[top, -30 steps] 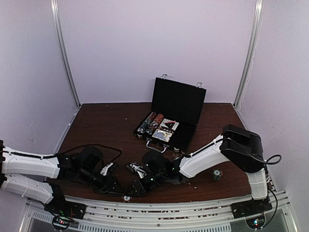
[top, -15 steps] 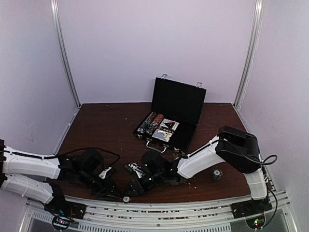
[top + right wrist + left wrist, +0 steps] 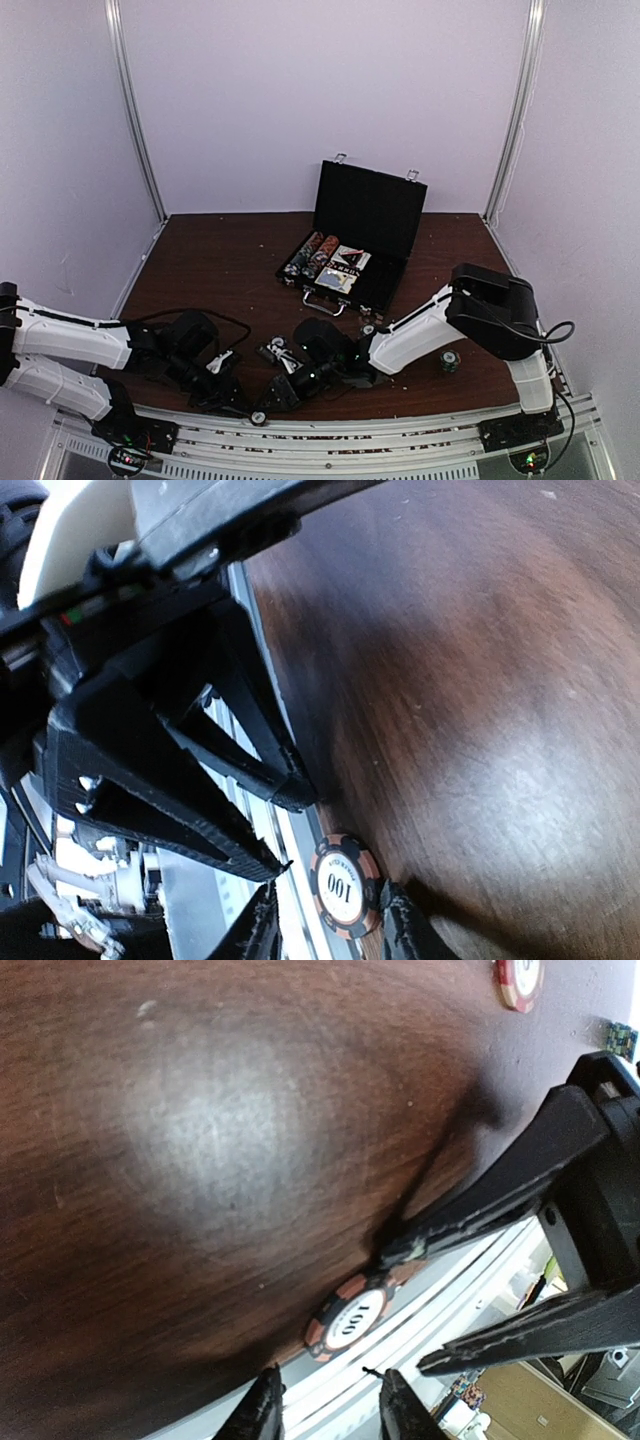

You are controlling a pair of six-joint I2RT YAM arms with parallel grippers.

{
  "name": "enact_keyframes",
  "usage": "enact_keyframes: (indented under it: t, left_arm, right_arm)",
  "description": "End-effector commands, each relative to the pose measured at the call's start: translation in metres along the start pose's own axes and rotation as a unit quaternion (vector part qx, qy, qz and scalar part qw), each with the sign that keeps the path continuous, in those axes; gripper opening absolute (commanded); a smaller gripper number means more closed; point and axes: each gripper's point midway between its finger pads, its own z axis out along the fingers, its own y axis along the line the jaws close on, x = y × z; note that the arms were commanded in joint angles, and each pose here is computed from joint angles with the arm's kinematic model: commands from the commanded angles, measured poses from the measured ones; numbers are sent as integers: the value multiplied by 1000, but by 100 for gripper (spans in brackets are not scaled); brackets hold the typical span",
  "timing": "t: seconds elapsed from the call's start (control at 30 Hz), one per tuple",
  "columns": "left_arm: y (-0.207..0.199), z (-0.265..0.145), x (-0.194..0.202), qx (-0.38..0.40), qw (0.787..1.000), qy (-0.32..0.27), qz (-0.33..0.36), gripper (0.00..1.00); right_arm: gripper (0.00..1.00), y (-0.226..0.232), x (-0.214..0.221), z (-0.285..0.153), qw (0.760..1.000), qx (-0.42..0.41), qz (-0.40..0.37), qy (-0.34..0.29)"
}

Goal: Pack up texas hold em set
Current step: Pick up the poker chip from the corner of the board.

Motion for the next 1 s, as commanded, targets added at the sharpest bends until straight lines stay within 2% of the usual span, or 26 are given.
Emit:
enact_keyframes:
  t: [0.0,0.17,0.47,0.7,0.97]
  left_arm:
    - [-12,-2,0,11,1000,7,23,34]
    - [-11,-3,2,6,1000,13,25,34]
    - [-12,-3,2,12,1000,10,7,32]
    - [-8,-1,4,8,1000,16,-6,32]
    - [-7,2,4,9,1000,19,-5,32]
  right_arm:
    - [37,1,-9,-14,997,27,54,-52]
    - [37,11,-16,-37,980,22,154,-122]
    - [36,47,-14,-41,945,-22,274,-176]
    - [34,43,7,-25,926,-19,339,-167]
    - [33,33,25,-11,919,5,365,-150]
